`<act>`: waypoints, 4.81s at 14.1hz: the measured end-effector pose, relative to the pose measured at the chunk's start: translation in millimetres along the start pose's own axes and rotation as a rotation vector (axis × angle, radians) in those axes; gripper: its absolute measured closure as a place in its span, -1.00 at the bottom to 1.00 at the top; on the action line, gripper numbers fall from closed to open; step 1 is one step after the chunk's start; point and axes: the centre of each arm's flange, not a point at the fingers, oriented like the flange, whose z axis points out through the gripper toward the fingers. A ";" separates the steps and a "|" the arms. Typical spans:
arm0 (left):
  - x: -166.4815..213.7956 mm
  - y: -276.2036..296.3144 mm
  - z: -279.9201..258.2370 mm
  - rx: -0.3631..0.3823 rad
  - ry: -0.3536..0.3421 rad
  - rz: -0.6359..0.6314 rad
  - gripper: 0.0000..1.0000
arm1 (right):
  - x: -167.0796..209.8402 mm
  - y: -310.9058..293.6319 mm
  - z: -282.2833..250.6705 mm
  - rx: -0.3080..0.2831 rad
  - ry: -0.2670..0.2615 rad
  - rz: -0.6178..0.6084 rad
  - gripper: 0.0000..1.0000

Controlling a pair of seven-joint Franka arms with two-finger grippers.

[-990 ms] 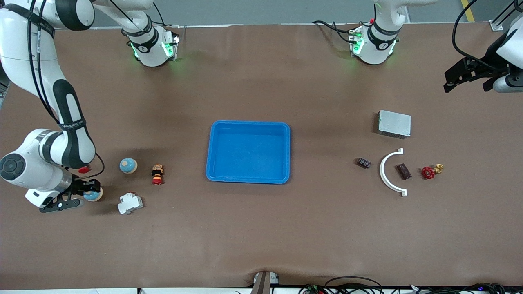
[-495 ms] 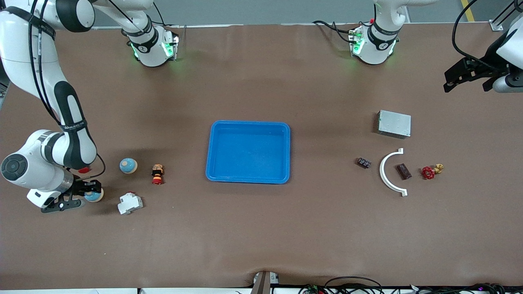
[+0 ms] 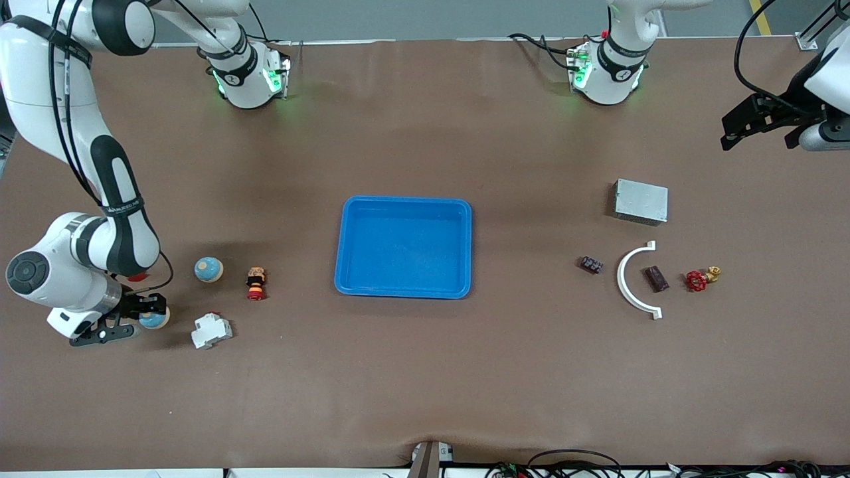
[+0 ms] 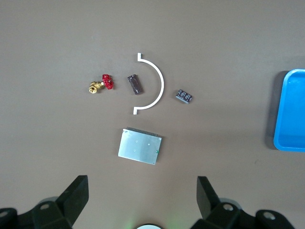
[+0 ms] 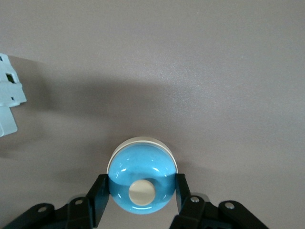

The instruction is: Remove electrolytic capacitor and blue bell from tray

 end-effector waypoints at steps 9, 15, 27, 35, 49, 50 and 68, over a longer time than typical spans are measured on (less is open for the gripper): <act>-0.3 2.7 6.3 0.002 -0.014 0.005 -1.00 | 0.6 -0.9 6.1 0.002 0.010 0.006 -1.00; -0.5 3.0 11.1 0.005 -0.025 0.006 -1.00 | 7.2 -3.7 -7.6 0.016 0.002 0.003 -1.00; -1.0 5.0 14.4 0.006 -0.032 0.010 -1.00 | 10.5 -70.2 -232.6 0.107 -0.107 0.189 -1.00; -1.1 4.8 14.1 0.006 -0.031 0.006 -1.00 | -28.5 -74.2 -348.1 0.120 -0.109 0.329 -1.00; -0.4 22.6 12.4 0.007 -0.009 0.034 -1.00 | -78.3 -86.6 -442.6 0.108 -0.036 0.317 -1.00; 1.1 23.7 8.1 0.005 0.011 0.035 -1.00 | -80.9 -86.5 -446.1 0.106 -0.033 0.317 -1.00; 5.7 31.0 5.6 0.004 0.022 0.052 -1.00 | -98.3 -83.6 -439.0 0.079 -0.028 0.323 -1.00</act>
